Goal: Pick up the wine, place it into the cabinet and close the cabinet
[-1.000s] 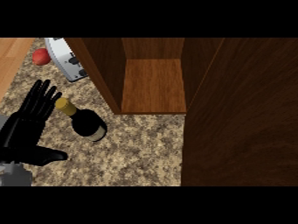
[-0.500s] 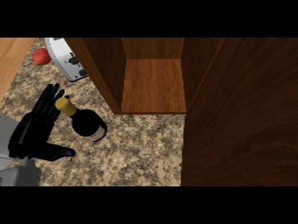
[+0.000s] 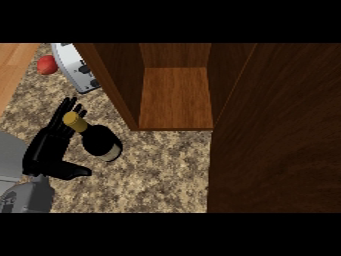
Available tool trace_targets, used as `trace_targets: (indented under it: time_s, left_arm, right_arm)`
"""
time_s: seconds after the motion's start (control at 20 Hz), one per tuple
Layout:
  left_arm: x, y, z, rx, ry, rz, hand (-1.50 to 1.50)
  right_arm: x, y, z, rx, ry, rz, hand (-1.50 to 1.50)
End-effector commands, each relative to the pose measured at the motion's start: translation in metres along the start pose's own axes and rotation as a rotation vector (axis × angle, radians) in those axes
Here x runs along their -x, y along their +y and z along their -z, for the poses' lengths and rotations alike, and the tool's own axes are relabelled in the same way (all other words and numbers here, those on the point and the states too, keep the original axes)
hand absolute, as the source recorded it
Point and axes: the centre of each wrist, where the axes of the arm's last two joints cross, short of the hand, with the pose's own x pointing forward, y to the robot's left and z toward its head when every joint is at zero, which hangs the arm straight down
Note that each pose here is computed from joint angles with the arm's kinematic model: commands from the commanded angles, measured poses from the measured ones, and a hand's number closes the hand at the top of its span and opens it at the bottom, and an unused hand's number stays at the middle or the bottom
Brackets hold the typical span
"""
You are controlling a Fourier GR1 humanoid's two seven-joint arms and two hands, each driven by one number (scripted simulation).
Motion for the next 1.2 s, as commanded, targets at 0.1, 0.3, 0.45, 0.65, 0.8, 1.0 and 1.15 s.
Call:
trace_targets:
  time_s: [0.1,0.3,0.45,0.65,0.8,1.0,1.15]
  left_arm:
    - [0.021,0.002,-0.004,-0.007,-0.007,0.005,-1.50]
    - [0.045,0.002,-0.006,0.000,0.007,0.000,-1.50]
    - [0.038,0.013,-0.004,-0.001,0.031,0.005,-1.50]
    - [0.043,0.004,0.015,-0.011,0.023,-0.013,-1.50]
    - [0.041,0.019,0.015,-0.024,0.027,-0.002,-1.50]
    - [0.067,0.019,-0.009,0.019,0.040,-0.017,-1.50]
    - [0.054,0.021,0.013,0.016,0.036,-0.033,-1.50]
  right_arm:
    - [-0.026,0.014,-0.018,-0.059,-0.061,0.063,-1.50]
    - [-0.030,0.010,-0.029,-0.052,-0.066,0.048,-1.50]
    - [-0.025,0.001,-0.021,-0.031,-0.077,0.054,-1.50]
    - [-0.026,0.009,-0.028,-0.051,-0.069,0.062,-1.50]
    - [-0.034,0.012,-0.028,-0.053,-0.080,0.055,-1.50]
    - [-0.035,0.021,-0.027,-0.061,-0.071,0.055,-1.50]
    - [-0.029,0.019,-0.026,-0.045,-0.078,0.049,-1.50]
